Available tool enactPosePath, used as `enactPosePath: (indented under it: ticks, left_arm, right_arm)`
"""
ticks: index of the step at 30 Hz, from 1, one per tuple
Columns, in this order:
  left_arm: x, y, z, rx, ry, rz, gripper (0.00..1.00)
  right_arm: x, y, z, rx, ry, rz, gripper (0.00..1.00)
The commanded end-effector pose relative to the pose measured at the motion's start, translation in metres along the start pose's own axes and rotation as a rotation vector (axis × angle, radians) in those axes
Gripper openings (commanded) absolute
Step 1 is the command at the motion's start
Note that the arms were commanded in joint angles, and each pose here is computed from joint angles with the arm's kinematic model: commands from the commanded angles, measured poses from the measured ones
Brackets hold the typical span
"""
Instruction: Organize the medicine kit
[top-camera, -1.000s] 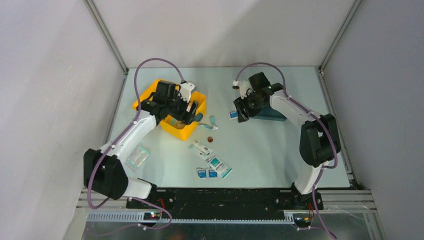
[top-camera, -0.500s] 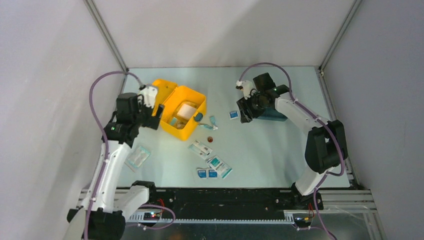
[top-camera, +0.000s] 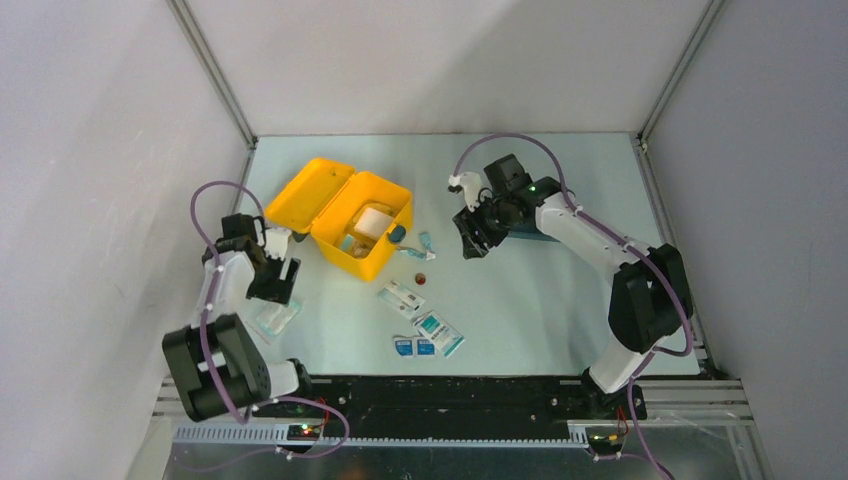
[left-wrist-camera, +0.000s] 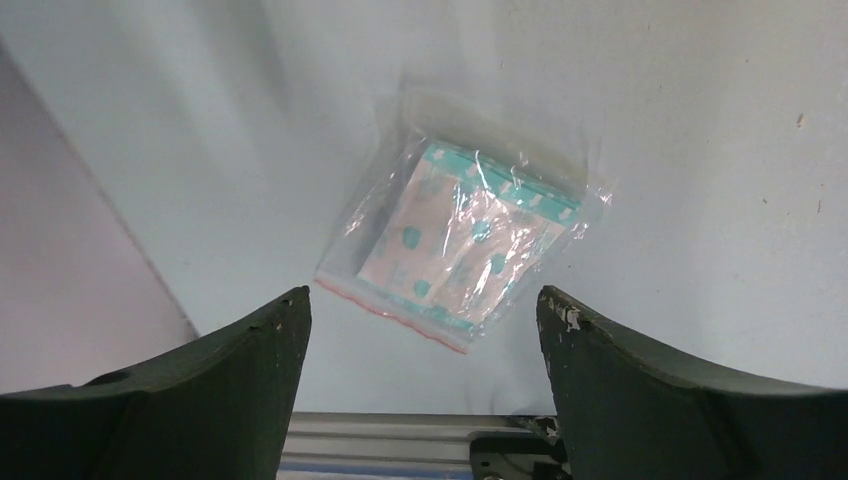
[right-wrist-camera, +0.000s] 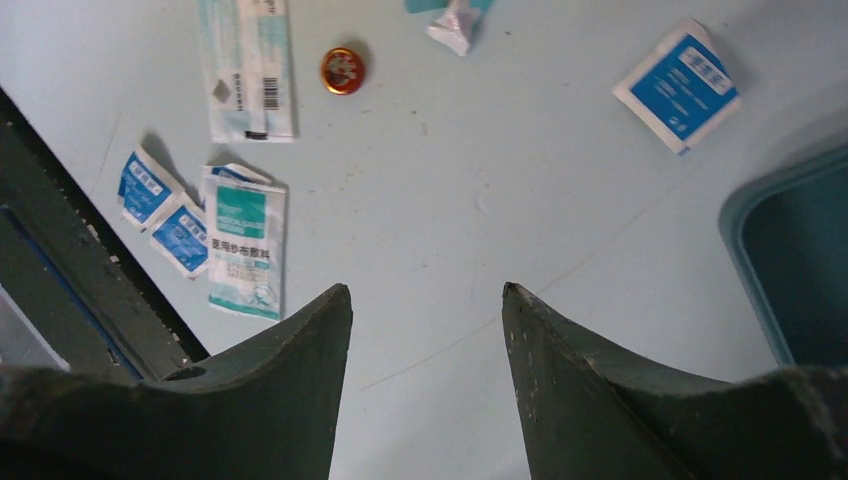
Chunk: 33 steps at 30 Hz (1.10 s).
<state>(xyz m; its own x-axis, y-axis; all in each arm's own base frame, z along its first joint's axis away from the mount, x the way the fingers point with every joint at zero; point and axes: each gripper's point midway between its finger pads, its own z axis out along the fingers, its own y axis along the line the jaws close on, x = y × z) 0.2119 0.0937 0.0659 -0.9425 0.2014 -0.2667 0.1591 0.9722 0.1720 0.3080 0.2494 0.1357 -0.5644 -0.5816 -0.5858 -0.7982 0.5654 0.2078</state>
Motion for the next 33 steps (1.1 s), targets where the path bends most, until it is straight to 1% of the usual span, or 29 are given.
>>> enactPosePath:
  ticks: [1,2,3,6,7,11,14,16,17,19,23,27,28,29,30,33]
  left_arm:
    - [-0.019,0.0,0.01,0.094,-0.035,-0.002,0.87]
    - [-0.022,0.001,0.013,0.097,-0.038,0.001,0.85]
    - [-0.02,0.0,0.019,0.112,-0.017,0.002,0.84]
    - [-0.019,0.002,0.031,0.121,0.018,0.007,0.78]
    - [-0.016,0.002,0.036,0.132,0.04,0.003,0.77]
    - [-0.012,0.005,0.047,0.157,0.059,-0.018,0.73]
    - [-0.009,0.004,0.052,0.179,0.075,-0.023,0.65]
    - [-0.007,0.002,0.054,0.19,0.077,-0.022,0.58]
    - [-0.006,0.0,0.054,0.199,0.076,-0.02,0.53]
    - [-0.008,-0.002,0.051,0.205,0.06,-0.025,0.49]
    - [-0.016,-0.006,0.033,0.205,-0.028,-0.021,0.4]
    - [-0.031,-0.011,0.006,0.193,-0.161,-0.026,0.32]
    - [-0.036,-0.011,-0.007,0.178,-0.218,-0.022,0.32]
    - [-0.039,-0.019,-0.012,0.207,-0.256,-0.02,0.3]
    - [-0.046,-0.025,-0.027,0.215,-0.333,-0.006,0.29]
    - [-0.053,-0.04,-0.057,0.237,-0.473,0.03,0.22]
  right_arm:
    - [-0.006,0.015,-0.011,-0.002,-0.025,-0.076,0.62]
    - [-0.005,0.015,-0.01,-0.003,-0.02,-0.078,0.62]
    - [-0.004,0.015,-0.009,-0.001,-0.016,-0.078,0.62]
    - [-0.003,0.015,-0.009,0.001,-0.01,-0.083,0.62]
    - [-0.002,0.015,-0.008,0.003,-0.006,-0.086,0.62]
    - [-0.001,0.015,-0.007,0.009,0.0,-0.094,0.62]
    - [0.0,0.015,-0.005,0.008,0.007,-0.095,0.62]
    - [0.001,0.015,-0.002,0.008,0.012,-0.095,0.62]
    - [0.001,0.016,-0.001,0.007,0.015,-0.097,0.62]
    - [0.001,0.017,0.0,0.006,0.018,-0.1,0.62]
    - [0.001,0.018,-0.001,0.01,0.015,-0.106,0.61]
    - [-0.002,0.02,-0.004,0.01,0.005,-0.111,0.61]
    - [-0.003,0.02,-0.005,0.009,0.0,-0.114,0.61]
    - [-0.003,0.02,-0.006,0.009,-0.002,-0.113,0.61]
    - [-0.005,0.022,-0.007,0.006,-0.008,-0.116,0.61]
    - [-0.006,0.024,-0.009,0.0,-0.017,-0.118,0.61]
